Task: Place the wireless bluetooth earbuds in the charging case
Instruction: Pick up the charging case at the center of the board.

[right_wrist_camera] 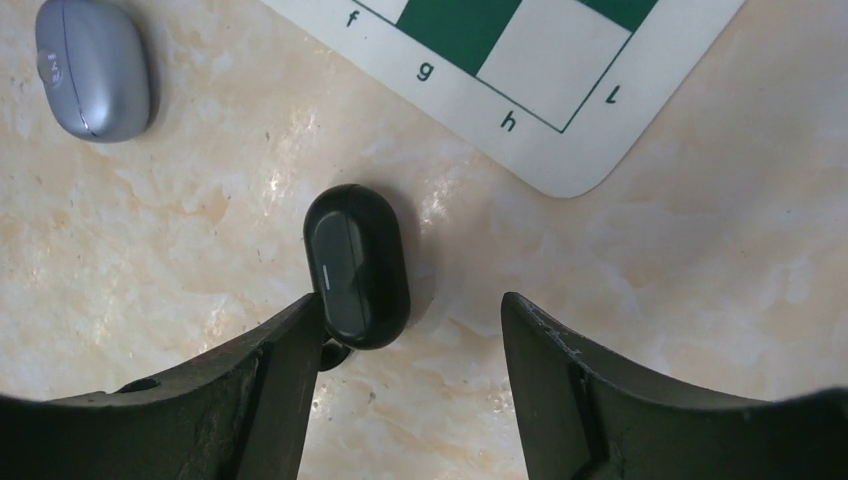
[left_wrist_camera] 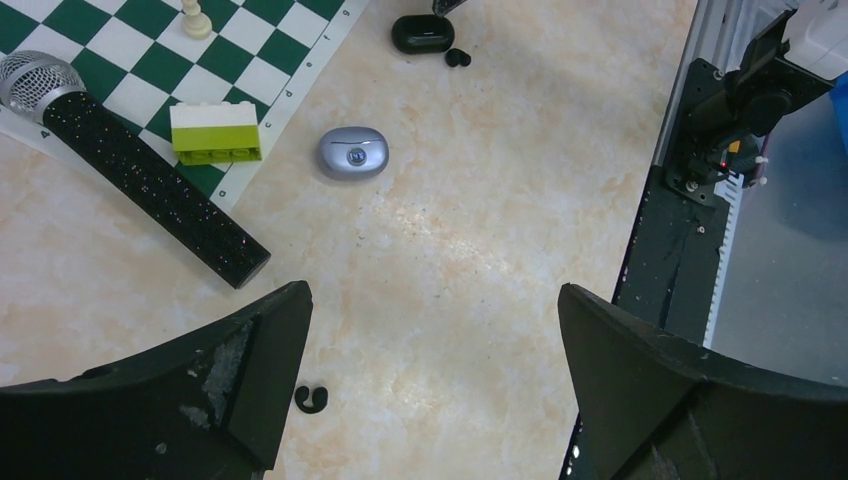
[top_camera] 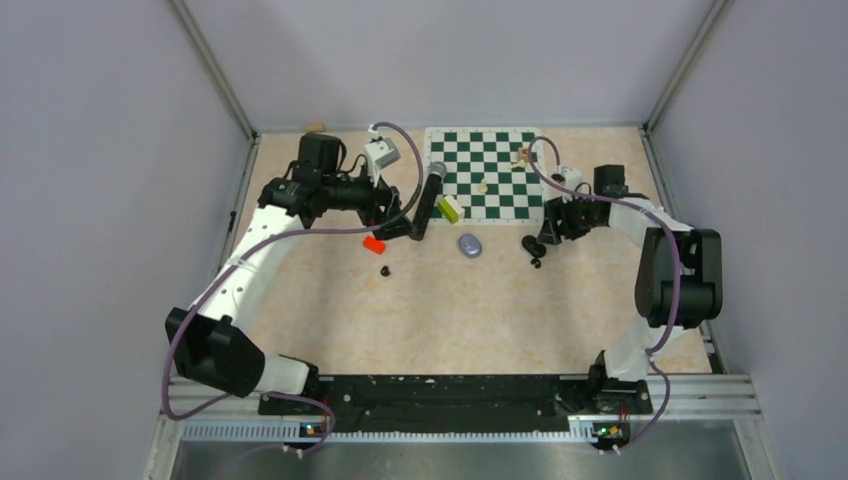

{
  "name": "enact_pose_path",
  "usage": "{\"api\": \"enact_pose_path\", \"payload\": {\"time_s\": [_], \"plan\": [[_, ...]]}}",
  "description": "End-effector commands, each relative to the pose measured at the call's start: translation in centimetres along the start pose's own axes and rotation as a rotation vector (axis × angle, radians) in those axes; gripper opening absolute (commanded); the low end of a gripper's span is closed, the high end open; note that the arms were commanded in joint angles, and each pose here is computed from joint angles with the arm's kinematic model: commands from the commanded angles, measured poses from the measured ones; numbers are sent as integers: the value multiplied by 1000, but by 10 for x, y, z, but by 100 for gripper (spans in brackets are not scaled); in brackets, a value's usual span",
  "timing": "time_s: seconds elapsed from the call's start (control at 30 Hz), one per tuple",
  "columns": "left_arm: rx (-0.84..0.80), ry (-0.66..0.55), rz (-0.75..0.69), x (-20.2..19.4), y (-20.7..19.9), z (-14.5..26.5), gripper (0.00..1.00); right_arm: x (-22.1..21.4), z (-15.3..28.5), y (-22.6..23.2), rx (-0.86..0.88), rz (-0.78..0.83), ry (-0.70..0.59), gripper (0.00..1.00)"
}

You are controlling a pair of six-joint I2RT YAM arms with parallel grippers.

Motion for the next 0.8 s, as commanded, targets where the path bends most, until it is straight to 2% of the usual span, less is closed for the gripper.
{"api": "enact_pose_path", "payload": {"time_s": [0.0,0.43,0.77], "plan": [[-3,-66,-62,10,-13,10,99,5,0,1,44,42,11,65],[10,-43,-46,8,-4,4,99,-9,-18,-2,96,-19,90,59],[9,-41,-42,6,-4,3,99,-11,-47,26,125,77,179,56]]}}
Point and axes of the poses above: each gripper's point midway between its finger pads, its own z axis back along the fingers, its own y axis along the line the jaws close on, x = y × z, the point moved 7 cm from there along z, back along the fingers, and after that the axes turned 1 degree about -z, right-handed, at the moved point
